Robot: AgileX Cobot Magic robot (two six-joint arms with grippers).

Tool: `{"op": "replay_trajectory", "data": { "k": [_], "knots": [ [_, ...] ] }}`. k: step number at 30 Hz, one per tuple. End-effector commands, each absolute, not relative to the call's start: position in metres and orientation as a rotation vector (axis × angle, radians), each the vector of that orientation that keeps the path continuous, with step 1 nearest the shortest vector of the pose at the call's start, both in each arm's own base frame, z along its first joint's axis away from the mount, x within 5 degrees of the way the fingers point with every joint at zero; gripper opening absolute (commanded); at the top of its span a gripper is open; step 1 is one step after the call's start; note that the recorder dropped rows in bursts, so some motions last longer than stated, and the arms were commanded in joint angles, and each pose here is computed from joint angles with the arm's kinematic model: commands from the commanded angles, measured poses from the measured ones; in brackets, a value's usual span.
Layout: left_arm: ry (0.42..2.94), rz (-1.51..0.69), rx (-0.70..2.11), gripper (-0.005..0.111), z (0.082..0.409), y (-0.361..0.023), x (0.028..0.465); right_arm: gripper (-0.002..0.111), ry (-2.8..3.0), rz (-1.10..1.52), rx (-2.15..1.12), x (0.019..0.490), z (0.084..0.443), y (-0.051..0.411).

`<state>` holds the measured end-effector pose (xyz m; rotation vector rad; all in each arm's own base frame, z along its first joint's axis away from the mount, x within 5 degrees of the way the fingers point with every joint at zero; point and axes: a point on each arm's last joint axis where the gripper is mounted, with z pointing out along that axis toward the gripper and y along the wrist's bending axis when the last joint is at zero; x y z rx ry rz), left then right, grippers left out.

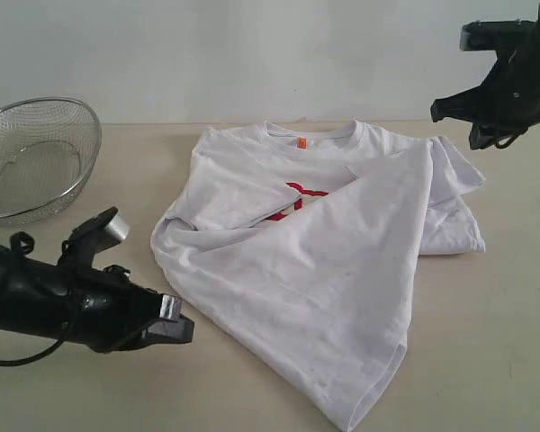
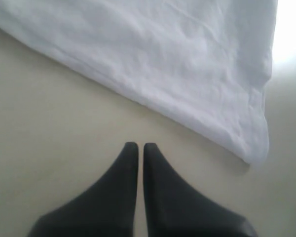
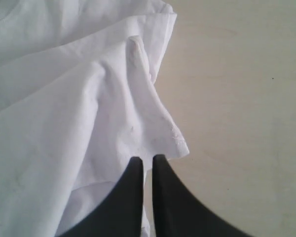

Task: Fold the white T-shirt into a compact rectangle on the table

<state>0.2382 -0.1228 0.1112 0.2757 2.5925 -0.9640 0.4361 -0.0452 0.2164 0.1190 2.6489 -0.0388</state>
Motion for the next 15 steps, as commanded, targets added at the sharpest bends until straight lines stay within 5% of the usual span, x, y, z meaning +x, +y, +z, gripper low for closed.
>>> {"op": "replay_trajectory", "data": {
  "k": [1, 4, 11, 15],
  "knots": [
    [2.579, -0.982, 0.261, 0.005, 0.109, -0.13, 0.254, 0.001, 2.639, -0.064, 0.074, 0.434, 0.224, -0.049],
    [2.581, -0.988, 0.24, 0.011, 0.107, -0.132, 0.261, 0.001, 2.64, -0.069, 0.057, 0.434, 0.224, -0.049],
    [2.765, -1.038, 0.164, 0.055, 0.1, -0.131, 0.25, 0.001, 2.639, -0.075, 0.031, 0.434, 0.224, -0.049],
    [2.772, -1.052, 0.123, 0.059, 0.101, -0.132, 0.25, 0.001, 2.639, -0.076, 0.029, 0.434, 0.224, -0.049]
  ]
}}
